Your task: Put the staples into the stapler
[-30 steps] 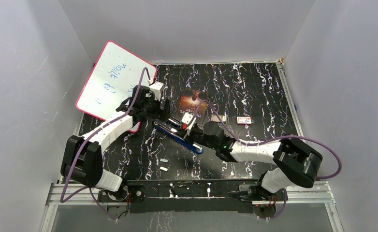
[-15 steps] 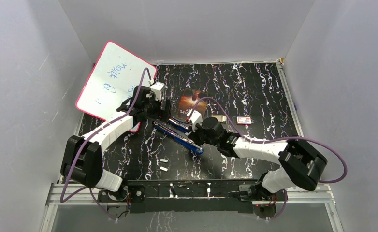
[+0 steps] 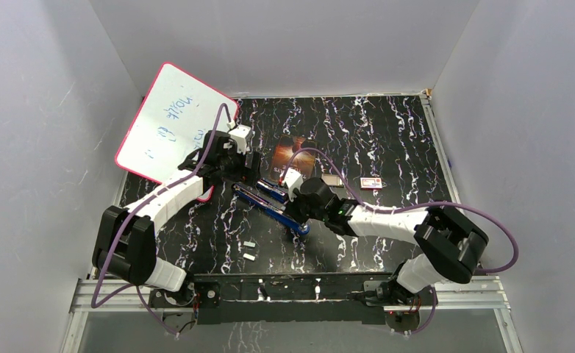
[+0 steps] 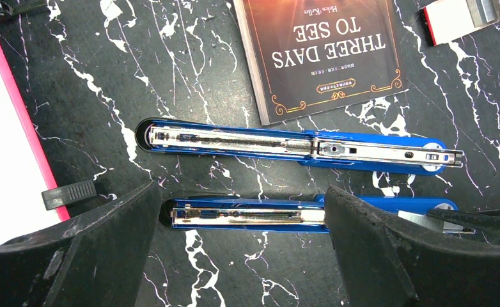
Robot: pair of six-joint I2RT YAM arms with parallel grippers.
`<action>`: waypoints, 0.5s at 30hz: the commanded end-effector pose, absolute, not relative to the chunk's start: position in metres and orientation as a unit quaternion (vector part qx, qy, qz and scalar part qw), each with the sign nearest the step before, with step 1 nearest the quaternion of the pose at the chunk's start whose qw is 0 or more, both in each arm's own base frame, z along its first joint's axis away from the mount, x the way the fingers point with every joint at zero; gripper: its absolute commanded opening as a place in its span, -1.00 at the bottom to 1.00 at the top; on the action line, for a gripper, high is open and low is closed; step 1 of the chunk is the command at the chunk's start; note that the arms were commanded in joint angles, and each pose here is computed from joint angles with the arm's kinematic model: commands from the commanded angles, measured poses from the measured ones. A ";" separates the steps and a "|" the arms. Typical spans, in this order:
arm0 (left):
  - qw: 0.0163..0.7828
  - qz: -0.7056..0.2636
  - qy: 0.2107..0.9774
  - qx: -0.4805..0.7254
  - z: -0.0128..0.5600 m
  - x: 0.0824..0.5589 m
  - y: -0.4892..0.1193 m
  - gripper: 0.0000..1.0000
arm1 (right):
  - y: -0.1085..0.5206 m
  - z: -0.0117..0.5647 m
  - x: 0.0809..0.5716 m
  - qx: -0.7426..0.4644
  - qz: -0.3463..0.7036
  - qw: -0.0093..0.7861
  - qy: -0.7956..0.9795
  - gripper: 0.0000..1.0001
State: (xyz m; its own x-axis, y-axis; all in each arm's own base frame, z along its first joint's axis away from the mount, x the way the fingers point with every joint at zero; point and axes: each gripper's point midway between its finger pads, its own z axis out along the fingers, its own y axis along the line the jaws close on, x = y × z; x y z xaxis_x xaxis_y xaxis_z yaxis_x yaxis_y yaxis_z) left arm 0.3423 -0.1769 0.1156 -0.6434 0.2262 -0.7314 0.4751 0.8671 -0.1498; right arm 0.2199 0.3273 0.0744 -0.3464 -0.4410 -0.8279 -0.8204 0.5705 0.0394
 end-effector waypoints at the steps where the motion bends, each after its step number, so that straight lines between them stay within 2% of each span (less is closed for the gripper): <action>1: 0.387 -0.164 0.884 0.204 0.127 0.343 -0.177 0.96 | 0.343 0.099 0.230 -0.384 0.244 0.439 0.775 -0.97; 15: 0.387 -0.162 0.884 0.206 0.128 0.342 -0.177 0.97 | 0.349 0.094 0.226 -0.391 0.248 0.427 0.776 -0.97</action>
State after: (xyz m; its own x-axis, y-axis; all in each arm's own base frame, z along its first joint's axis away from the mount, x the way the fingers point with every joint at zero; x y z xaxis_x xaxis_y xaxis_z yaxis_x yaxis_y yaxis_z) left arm 0.3422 -0.1771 0.1154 -0.6413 0.2311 -0.7317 0.4766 0.8673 -0.1438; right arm 0.2171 0.3321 0.0736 -0.3544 -0.4430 -0.8235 -0.8193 0.5717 0.0450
